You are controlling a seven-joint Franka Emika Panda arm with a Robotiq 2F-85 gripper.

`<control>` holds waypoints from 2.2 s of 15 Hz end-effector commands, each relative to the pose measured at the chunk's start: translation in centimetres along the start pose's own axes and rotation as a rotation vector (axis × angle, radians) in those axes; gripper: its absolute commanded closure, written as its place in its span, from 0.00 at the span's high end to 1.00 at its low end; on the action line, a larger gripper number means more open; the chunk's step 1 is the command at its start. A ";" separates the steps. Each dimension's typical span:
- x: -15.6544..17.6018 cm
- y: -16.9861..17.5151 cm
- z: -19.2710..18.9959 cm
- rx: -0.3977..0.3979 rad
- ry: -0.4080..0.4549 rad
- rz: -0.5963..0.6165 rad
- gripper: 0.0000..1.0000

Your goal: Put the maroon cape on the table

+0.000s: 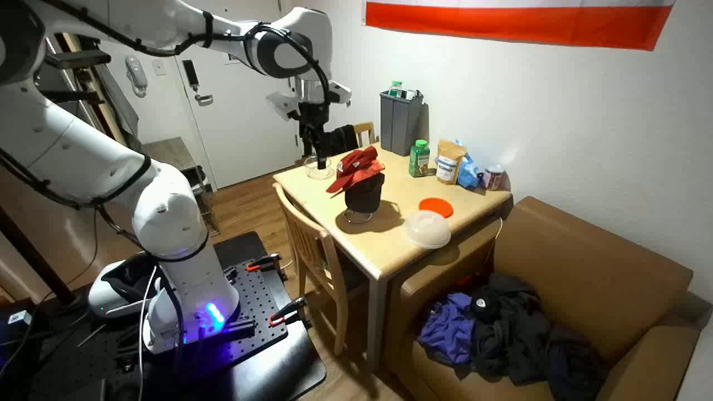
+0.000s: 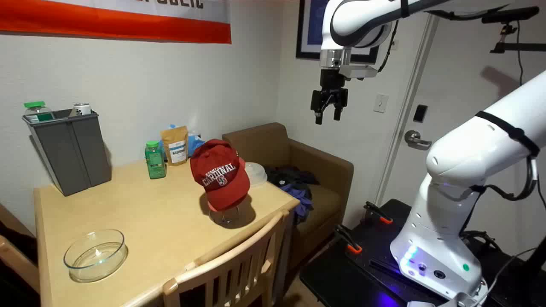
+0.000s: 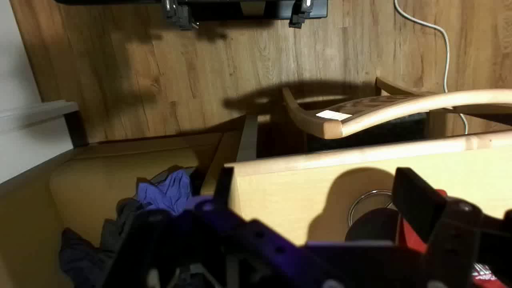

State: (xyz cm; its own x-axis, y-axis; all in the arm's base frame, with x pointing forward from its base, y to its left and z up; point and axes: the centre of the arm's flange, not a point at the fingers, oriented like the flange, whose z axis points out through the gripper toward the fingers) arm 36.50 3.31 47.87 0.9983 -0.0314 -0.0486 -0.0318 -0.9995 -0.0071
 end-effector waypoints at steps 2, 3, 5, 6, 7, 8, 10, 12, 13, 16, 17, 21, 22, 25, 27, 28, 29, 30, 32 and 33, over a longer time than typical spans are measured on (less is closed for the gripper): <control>0.0 0.0 0.0 0.000 0.000 0.000 1.00; 0.4 -0.3 0.1 0.008 0.000 -0.003 1.00; 1.4 -1.1 0.4 0.004 0.005 -0.011 1.00; 2.2 -1.7 0.6 0.003 0.014 -0.021 1.00; 3.0 -2.3 0.8 0.002 0.018 -0.030 1.00; 4.0 -3.2 1.2 0.003 0.021 -0.047 1.00; 6.1 -5.2 2.0 0.014 0.017 -0.099 1.00; 8.6 -7.3 2.9 0.014 0.020 -0.141 1.00; 9.9 -8.3 3.4 0.020 0.017 -0.164 1.00; 13.7 -11.8 4.7 0.013 0.012 -0.233 1.00; 14.8 -12.9 5.1 0.006 0.004 -0.249 1.00; 18.7 -17.0 6.4 0.004 -0.026 -0.319 1.00; 19.7 -17.8 6.7 0.004 -0.030 -0.333 1.00; 22.2 -19.7 7.4 0.001 -0.044 -0.378 1.00; 23.6 -20.5 8.1 0.006 -0.053 -0.402 1.00; 24.2 -20.8 8.3 0.009 -0.056 -0.410 1.00; 24.7 -21.2 8.6 0.011 -0.062 -0.423 1.00; 25.2 -21.5 9.0 0.014 -0.071 -0.429 1.00; 26.1 -21.9 9.6 0.015 -0.087 -0.443 1.00; 26.5 -22.1 9.9 0.014 -0.093 -0.443 1.00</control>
State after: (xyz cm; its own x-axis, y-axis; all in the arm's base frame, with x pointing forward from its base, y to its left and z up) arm 60.76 23.72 36.89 0.9228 0.3724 -0.0987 0.3672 -0.9277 -0.0674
